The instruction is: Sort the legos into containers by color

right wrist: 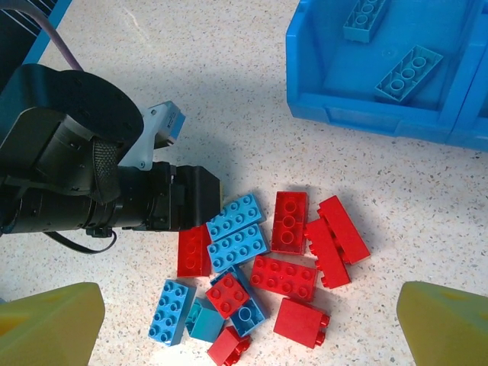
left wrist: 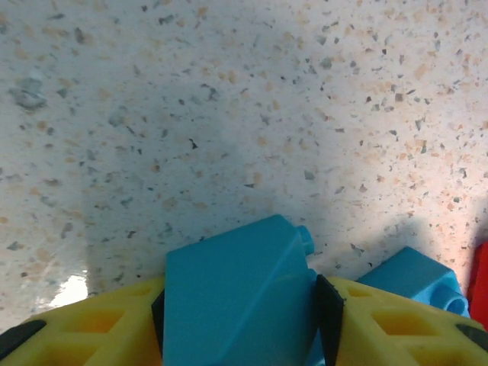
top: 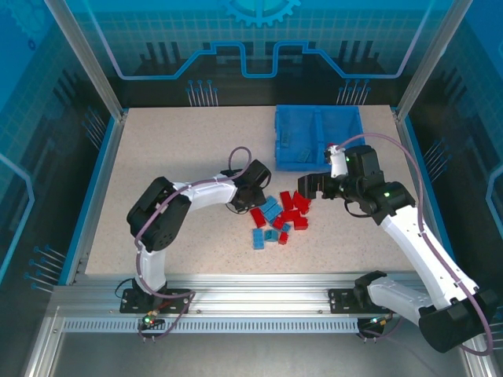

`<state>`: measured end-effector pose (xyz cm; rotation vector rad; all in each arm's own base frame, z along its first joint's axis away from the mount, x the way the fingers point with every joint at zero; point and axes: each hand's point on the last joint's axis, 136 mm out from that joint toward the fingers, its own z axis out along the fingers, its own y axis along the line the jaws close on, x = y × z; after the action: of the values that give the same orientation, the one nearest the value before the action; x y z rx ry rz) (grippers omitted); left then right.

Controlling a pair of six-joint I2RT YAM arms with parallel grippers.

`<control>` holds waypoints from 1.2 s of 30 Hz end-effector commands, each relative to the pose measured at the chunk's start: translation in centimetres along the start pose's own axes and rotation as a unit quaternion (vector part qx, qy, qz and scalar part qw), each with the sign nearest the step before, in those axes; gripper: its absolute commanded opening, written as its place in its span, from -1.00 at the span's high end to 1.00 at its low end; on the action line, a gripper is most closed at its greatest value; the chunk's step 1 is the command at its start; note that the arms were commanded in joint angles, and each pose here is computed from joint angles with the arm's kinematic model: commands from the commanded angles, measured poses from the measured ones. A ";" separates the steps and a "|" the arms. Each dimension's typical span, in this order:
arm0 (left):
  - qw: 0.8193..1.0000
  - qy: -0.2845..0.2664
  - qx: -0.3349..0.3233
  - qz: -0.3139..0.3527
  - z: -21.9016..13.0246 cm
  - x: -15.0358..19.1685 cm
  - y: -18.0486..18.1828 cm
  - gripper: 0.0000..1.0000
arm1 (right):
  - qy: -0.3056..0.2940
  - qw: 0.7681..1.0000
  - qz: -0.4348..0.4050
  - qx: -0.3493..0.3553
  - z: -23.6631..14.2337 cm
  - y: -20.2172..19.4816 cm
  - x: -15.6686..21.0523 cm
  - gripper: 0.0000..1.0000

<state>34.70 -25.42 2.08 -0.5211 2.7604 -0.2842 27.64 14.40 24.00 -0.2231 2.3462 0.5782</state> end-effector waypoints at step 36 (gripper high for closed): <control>0.913 -0.284 0.187 0.223 -16.4 -16.1 -21.5 0.32 | -0.031 0.999 0.032 0.008 -2.2 0.6 -0.3 -1.00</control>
<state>47.27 -35.89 28.52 0.0324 2.1356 -0.5734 27.13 14.17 25.55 -0.1391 2.3104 0.5990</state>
